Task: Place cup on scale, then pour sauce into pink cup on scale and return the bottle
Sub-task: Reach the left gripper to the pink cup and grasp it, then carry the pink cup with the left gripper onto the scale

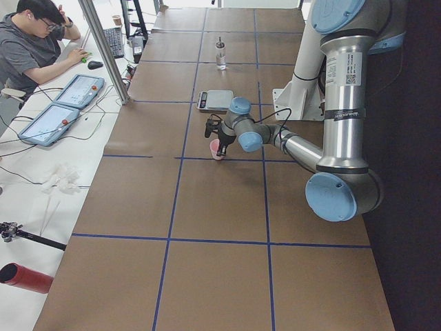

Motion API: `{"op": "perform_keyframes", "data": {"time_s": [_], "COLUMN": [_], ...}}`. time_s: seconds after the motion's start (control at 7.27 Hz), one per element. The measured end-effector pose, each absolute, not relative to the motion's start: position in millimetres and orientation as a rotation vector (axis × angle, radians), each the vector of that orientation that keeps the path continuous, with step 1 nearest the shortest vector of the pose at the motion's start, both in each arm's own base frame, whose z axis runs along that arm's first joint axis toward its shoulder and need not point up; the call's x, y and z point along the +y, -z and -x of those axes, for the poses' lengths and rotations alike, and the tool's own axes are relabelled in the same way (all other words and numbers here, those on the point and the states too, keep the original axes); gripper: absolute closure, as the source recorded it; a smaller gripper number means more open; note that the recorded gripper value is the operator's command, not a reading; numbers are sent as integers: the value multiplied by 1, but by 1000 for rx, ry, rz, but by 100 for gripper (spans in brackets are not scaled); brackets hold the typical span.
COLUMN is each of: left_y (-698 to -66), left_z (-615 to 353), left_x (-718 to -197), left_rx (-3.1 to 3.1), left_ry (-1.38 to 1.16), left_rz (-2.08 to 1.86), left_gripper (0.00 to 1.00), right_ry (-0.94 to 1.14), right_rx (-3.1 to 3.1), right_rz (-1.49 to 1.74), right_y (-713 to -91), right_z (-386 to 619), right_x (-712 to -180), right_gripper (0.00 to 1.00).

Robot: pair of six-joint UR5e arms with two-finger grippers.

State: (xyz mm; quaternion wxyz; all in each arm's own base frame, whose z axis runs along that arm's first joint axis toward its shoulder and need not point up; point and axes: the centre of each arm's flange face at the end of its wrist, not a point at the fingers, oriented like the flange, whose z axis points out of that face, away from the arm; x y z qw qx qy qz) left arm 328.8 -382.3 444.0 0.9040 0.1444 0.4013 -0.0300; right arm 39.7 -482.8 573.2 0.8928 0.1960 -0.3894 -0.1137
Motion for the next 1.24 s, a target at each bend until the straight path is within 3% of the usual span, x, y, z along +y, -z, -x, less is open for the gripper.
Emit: {"op": "perform_keyframes", "data": {"time_s": [0.41, 0.96, 1.24], "left_y": [-420, -247, -189], "left_z": [-331, -402, -455], "left_x": [-382, -415, -427], "left_rx": [854, 865, 899], "left_ry": [46, 26, 73], "left_rz": [-311, -273, -229], "left_gripper": [100, 100, 100], "right_ry": [236, 237, 236], "right_rx": [-808, -808, -808], "right_rz": [-407, -409, -409], "right_y": [-573, -572, -572], "right_z": [-40, -40, -40], "right_x": [-483, -483, -483], "right_gripper": [0, 0, 0]}}
